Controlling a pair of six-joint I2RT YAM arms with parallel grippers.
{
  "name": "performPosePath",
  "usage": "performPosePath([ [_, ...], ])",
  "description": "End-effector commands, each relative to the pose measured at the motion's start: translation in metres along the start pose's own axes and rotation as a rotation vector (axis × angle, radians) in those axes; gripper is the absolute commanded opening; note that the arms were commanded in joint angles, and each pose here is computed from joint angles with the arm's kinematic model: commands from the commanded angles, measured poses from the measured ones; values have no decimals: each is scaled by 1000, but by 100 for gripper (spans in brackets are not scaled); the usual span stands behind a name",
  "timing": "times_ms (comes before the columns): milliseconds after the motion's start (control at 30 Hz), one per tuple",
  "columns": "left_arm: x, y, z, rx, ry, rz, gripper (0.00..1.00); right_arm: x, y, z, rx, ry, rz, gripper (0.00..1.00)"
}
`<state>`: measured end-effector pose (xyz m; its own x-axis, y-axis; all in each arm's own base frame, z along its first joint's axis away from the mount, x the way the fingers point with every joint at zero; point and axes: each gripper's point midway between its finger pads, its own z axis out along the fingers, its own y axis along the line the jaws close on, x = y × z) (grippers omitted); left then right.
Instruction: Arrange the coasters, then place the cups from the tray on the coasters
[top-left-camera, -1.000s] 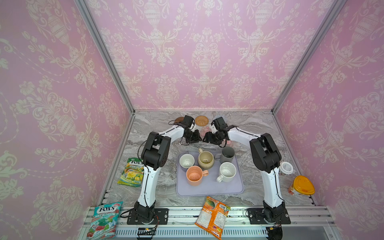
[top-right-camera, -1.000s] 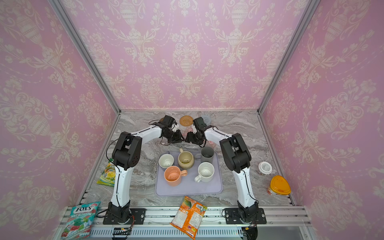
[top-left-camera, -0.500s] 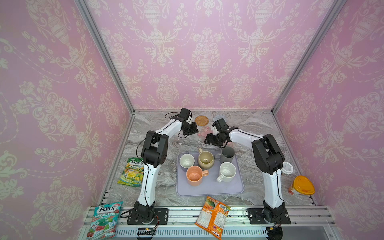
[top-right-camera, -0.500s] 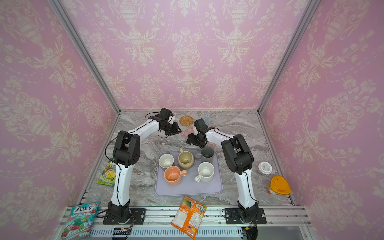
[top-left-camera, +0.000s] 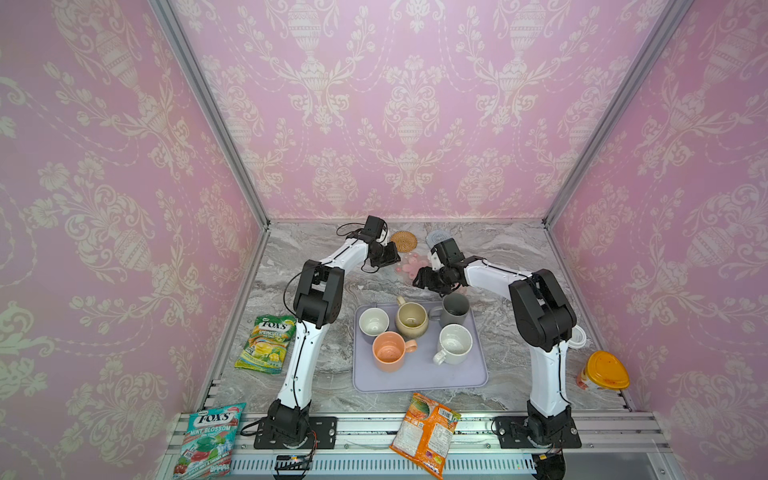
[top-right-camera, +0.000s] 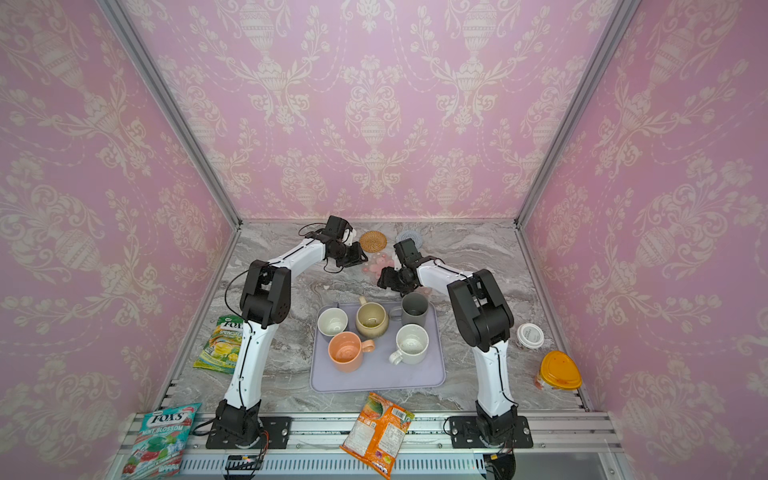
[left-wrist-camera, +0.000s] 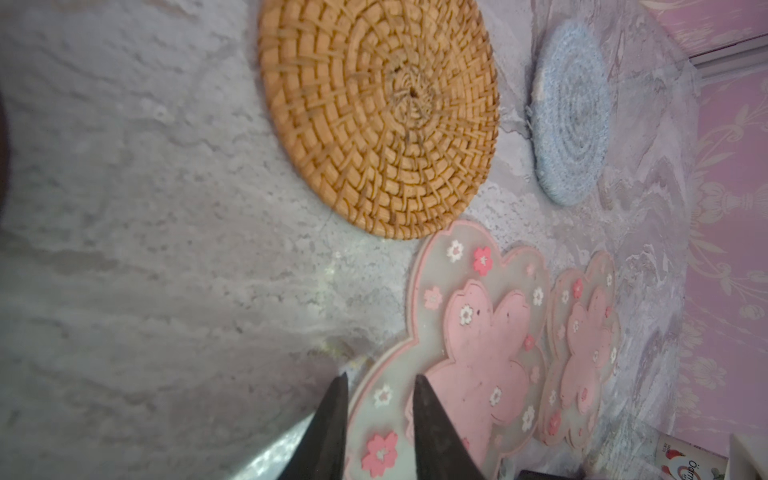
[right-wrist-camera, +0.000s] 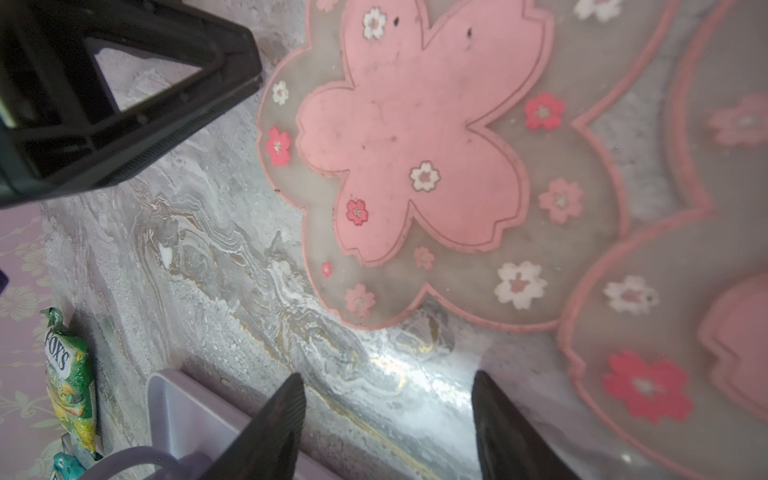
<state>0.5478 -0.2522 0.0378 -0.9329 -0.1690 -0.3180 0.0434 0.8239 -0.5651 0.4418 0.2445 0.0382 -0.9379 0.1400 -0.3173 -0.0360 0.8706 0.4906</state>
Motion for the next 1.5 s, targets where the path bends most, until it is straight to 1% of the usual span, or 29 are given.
performPosePath([
  [0,-5,-10,7,42,-7,29,30,22,-30,3,82,56,64,66],
  [133,0,-12,18,60,19,26,30,19,-33,6,61,39,88,67],
  [200,7,-12,23,65,44,23,30,20,-34,8,48,34,123,67],
  [333,23,-8,30,53,88,26,30,21,-36,14,40,35,141,67],
  [633,63,7,18,32,132,3,30,27,-39,21,34,45,176,67],
  [867,83,16,6,17,135,-20,30,36,-38,23,23,56,194,68],
  [1167,90,26,-6,-23,111,-33,30,40,-10,34,-23,76,163,67],
  [1467,97,50,-28,-59,96,-70,30,50,26,50,-67,113,119,68],
])
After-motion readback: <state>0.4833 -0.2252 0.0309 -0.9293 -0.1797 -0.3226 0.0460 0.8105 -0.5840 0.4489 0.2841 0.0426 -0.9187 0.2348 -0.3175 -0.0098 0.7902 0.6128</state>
